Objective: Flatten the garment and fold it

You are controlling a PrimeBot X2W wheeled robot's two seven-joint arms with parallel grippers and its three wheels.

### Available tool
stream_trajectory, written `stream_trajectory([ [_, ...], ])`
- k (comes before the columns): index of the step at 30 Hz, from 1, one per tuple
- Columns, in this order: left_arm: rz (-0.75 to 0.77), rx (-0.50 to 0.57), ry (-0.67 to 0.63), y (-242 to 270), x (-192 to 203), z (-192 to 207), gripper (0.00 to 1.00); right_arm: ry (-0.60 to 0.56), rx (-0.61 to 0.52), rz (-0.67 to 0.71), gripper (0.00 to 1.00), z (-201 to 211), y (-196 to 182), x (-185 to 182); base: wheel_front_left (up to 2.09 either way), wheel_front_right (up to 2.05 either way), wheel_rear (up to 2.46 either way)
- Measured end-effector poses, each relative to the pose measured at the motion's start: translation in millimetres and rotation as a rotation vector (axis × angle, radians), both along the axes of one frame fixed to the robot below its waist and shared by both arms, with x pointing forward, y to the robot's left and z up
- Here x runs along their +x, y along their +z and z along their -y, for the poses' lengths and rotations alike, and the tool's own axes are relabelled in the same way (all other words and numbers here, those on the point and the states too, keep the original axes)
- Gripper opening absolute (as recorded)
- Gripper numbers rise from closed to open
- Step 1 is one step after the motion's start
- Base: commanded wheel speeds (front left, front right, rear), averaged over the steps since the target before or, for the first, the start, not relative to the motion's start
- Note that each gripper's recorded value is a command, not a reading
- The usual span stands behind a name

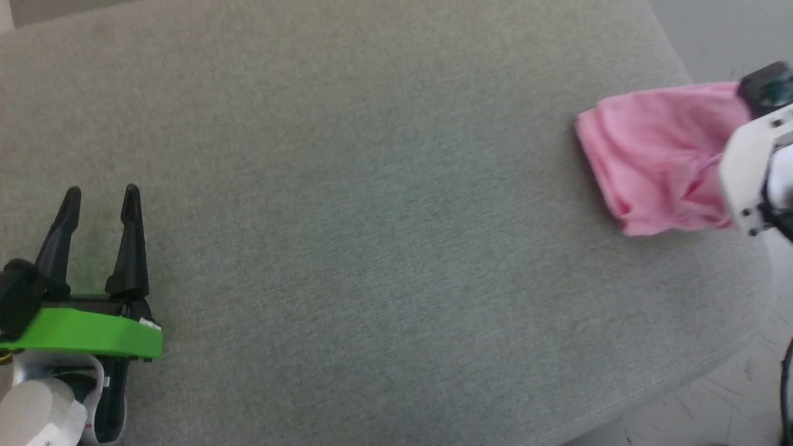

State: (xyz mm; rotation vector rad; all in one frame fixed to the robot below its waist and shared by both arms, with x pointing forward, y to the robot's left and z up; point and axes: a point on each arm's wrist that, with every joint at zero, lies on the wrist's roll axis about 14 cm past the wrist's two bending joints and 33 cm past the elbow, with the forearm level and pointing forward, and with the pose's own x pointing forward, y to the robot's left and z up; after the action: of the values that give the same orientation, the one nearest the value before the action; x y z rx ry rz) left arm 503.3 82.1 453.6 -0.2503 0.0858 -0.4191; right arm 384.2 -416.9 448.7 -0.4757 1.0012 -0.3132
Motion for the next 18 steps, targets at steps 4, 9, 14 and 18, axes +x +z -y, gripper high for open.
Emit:
stream_trajectory([
  [4,-0.053,0.015,0.024,-26,2,-12,1.0,-0.034,-0.014,0.016,0.0,9,-13,15,0.0,0.0,0.0],
  [9,-0.097,0.037,0.072,-43,-2,-34,1.0,-0.033,-0.007,0.05,1.0,0,-32,40,0.0,0.0,0.0],
  [14,-0.105,0.047,0.098,-46,-7,-45,1.0,-0.071,-0.008,0.058,1.0,1,-37,46,0.0,0.0,0.0],
  [18,-0.1,0.038,0.108,-41,-14,-44,1.0,-0.12,0.001,0.1,1.0,6,-22,41,0.0,0.0,0.0],
])
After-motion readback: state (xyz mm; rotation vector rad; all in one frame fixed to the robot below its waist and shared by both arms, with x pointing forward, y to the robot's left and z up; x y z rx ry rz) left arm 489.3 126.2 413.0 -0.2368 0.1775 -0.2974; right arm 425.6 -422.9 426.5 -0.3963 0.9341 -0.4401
